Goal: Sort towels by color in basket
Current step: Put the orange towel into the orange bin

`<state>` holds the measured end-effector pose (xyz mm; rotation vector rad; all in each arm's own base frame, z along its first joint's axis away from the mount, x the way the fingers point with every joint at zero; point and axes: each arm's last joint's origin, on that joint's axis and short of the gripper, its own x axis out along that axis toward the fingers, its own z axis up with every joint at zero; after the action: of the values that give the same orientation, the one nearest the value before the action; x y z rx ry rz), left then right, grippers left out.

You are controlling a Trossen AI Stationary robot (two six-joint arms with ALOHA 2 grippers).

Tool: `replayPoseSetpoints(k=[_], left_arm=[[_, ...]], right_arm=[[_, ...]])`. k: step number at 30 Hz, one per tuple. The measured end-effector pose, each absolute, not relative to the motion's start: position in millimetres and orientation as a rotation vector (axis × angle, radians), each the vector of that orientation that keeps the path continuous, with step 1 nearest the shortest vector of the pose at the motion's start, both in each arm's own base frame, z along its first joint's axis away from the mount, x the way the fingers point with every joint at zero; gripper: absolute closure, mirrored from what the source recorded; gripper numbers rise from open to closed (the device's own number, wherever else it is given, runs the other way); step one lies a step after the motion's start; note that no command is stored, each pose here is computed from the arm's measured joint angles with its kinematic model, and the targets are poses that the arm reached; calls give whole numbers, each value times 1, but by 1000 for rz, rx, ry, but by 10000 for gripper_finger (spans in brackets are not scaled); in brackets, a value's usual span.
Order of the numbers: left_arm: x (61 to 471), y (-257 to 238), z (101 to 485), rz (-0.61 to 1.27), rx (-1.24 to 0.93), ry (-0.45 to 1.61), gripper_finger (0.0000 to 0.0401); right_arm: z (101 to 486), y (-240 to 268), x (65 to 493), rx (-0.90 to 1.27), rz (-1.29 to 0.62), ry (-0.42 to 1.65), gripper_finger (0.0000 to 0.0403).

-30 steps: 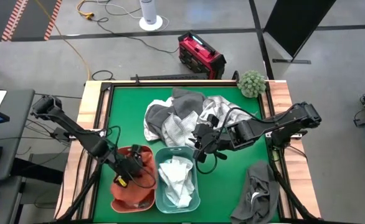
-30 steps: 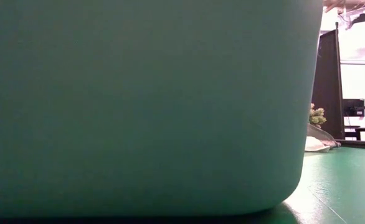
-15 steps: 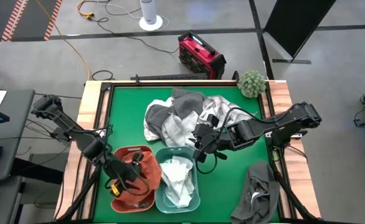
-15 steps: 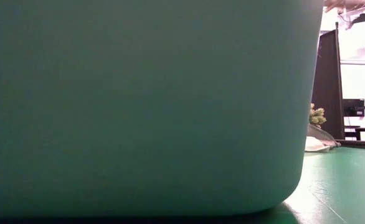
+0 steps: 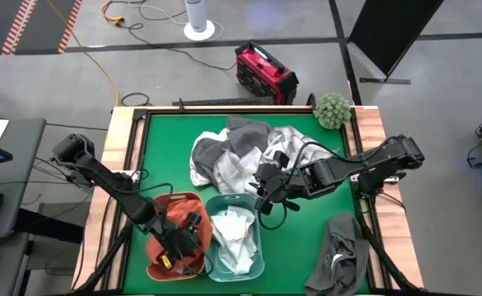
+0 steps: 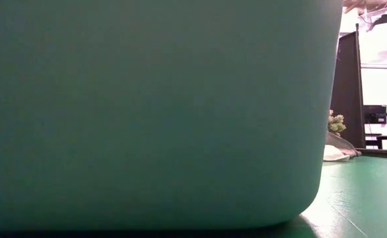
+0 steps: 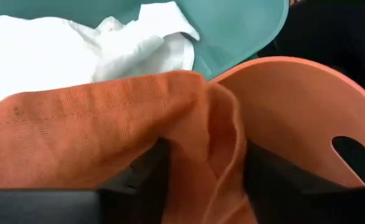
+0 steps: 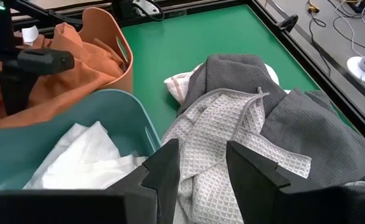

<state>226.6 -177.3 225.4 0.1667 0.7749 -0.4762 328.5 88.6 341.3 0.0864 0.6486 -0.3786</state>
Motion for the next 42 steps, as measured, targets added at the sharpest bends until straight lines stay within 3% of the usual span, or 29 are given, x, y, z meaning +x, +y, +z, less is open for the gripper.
replayPoseSetpoints(k=[5,7,12,21,27,35,42], left_arm=[[224,-177,230,-489,179,752,367],[221,-175,239,-498,170,720,388],[201,-162,262,-529,152,697,399],[153,-132,265,-509,18,1075,400],[142,-127,274,-496,-24,1063,401],[142,-109,261,-99,189,1094,401],[148,-103,266,9,160,1086,401]], right_arm=[[341,88,328,86,-379,649,241],[341,88,328,86,-379,649,241],[341,88,328,86,-379,649,241],[341,88,328,87,-379,649,241],[341,88,329,87,-379,649,241],[341,89,329,87,-379,648,241],[341,86,329,89,-385,648,241]])
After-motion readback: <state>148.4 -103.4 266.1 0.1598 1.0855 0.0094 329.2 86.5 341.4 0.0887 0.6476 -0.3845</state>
